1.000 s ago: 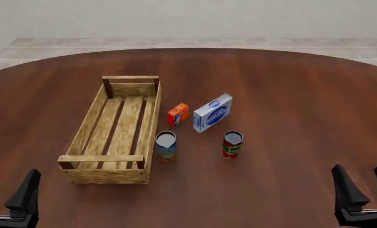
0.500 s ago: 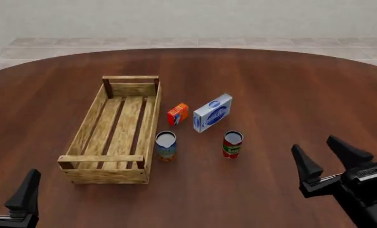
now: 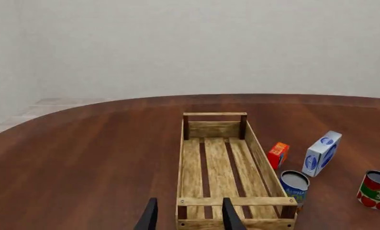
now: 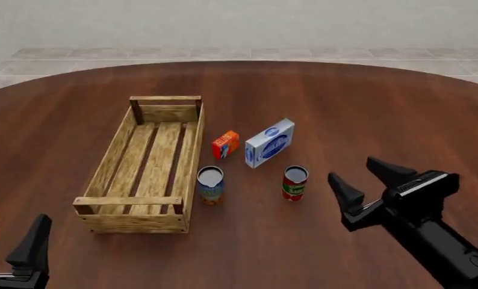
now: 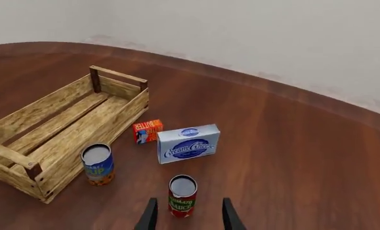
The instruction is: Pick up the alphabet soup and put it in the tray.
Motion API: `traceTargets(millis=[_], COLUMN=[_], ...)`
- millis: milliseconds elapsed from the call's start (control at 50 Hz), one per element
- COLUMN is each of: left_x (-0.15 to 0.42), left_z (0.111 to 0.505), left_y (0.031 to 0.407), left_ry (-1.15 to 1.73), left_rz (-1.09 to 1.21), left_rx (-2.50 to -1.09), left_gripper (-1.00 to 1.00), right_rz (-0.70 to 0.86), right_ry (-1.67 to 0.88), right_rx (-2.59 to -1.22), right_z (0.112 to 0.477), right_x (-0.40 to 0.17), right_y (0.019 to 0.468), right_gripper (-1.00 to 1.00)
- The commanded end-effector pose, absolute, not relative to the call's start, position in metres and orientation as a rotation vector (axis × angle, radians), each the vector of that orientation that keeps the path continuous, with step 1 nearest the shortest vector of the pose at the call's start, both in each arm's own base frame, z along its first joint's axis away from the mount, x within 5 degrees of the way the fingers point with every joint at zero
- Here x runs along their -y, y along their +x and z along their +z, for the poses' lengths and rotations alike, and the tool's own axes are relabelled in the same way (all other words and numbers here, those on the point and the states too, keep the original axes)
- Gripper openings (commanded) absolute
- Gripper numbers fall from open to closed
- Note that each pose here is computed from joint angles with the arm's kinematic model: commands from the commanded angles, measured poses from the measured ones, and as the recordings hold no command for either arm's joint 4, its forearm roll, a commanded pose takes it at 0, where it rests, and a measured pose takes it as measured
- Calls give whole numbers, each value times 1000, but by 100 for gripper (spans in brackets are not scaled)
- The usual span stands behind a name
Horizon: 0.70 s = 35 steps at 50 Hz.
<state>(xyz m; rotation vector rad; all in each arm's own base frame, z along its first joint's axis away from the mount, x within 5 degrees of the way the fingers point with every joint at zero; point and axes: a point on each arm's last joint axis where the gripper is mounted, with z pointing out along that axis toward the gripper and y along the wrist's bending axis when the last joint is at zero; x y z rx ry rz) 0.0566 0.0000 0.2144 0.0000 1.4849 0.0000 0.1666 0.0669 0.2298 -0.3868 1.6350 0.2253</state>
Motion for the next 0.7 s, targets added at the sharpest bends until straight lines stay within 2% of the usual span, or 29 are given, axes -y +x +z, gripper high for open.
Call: traceTargets(millis=[20,700], left_x=[0,0], left_z=[214,214], left_y=[57,57], left_ry=[0,0], left_rz=[0,0], left_rx=[-1485,-1485], left_gripper=[100,100], right_rz=[269,364], right_ry=[-436,-594], right_rx=[-1685,-1712], right_z=[232,245], right_x=[-85,-129], right_y=[182,193], right_gripper=[100,100])
